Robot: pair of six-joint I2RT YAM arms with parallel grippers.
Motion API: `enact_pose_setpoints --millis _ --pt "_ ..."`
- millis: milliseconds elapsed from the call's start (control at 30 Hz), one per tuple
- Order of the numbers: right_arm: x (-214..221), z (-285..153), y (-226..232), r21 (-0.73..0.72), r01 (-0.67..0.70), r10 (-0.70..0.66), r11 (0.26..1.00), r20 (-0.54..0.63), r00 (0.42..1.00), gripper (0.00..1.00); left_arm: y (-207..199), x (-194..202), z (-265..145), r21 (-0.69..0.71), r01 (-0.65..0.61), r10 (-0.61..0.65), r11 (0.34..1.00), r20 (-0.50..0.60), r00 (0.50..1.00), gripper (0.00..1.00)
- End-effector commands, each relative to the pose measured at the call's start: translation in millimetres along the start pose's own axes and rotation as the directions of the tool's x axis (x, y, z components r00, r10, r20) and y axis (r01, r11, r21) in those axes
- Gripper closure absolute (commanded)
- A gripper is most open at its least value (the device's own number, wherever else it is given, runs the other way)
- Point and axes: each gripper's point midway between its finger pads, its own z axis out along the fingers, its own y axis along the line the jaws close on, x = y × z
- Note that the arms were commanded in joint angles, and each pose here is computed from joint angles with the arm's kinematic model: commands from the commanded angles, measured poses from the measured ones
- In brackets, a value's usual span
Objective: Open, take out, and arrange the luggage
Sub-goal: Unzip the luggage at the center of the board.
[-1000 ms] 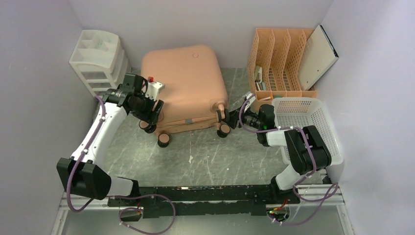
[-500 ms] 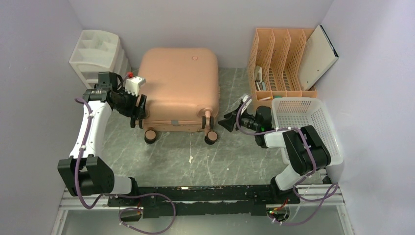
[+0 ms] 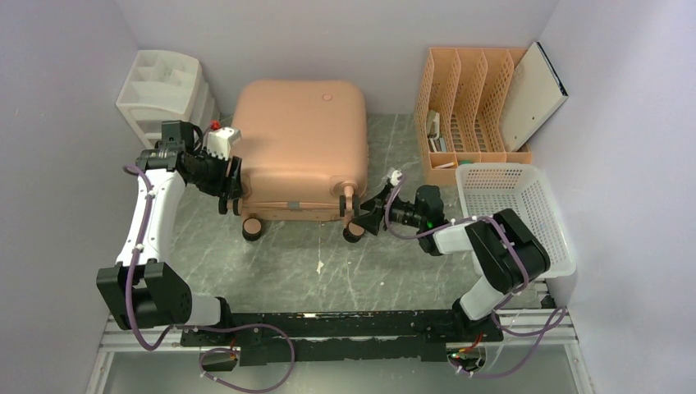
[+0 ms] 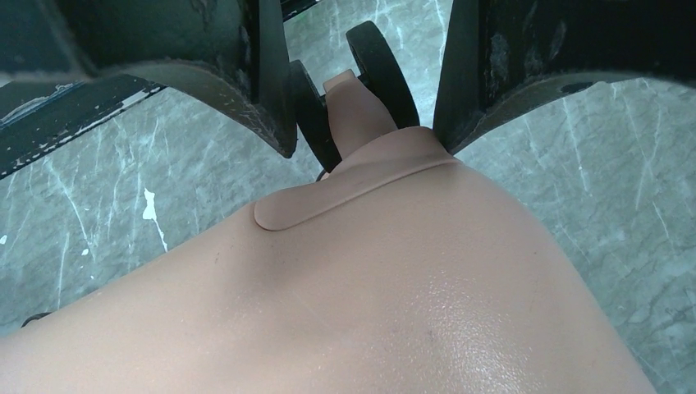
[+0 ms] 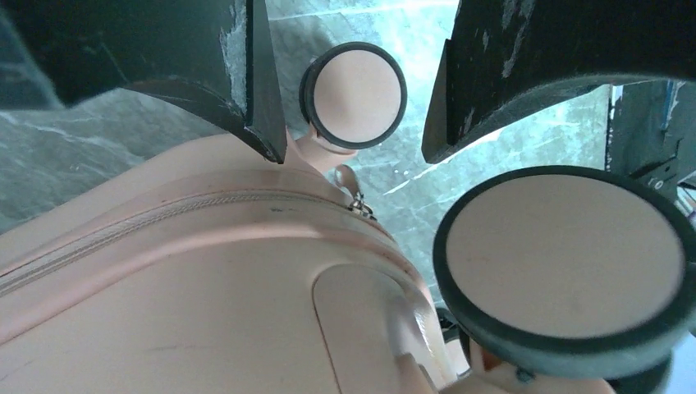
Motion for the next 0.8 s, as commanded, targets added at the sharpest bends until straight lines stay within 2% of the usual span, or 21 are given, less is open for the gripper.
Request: enact_pose_setpoints --millis 0,133,267,500,667,767 --pt "-7.3 10.0 -10.5 0.032 0.039 -0.040 0.999 0.036 0.999 0.34 -35.4 -40.8 -17.0 0.141 -0.092 0.068 0.986 0.169 0.983 0.69" --pt "-13.4 13.9 -13.7 0.040 0.024 -0.026 0.999 0.062 0.998 0.35 -39.5 -51.4 -23.9 0.151 -0.094 0.062 0.984 0.202 0.977 0.82" --pt "-18.8 20.8 -4.8 0.009 0.039 -0.040 0.999 0.071 0.997 0.35 -41.1 -54.5 -27.9 0.147 -0.095 0.061 0.985 0.220 0.974 0.85" --pt "-30.8 34.3 14.4 -0.037 0.074 -0.071 0.997 0.089 0.994 0.38 -52.1 -51.0 -30.3 0.174 -0.089 0.041 0.981 0.264 0.964 0.86" --pt "-28.3 41.0 -4.8 0.054 0.043 -0.046 0.998 0.057 0.997 0.43 -53.7 -49.3 -34.1 0.159 -0.099 0.052 0.982 0.280 0.959 0.86" --pt "-34.9 43.8 -11.8 0.081 0.043 -0.049 0.996 0.076 0.996 0.45 -53.7 -48.0 -36.0 0.150 -0.101 0.056 0.983 0.281 0.958 0.86"
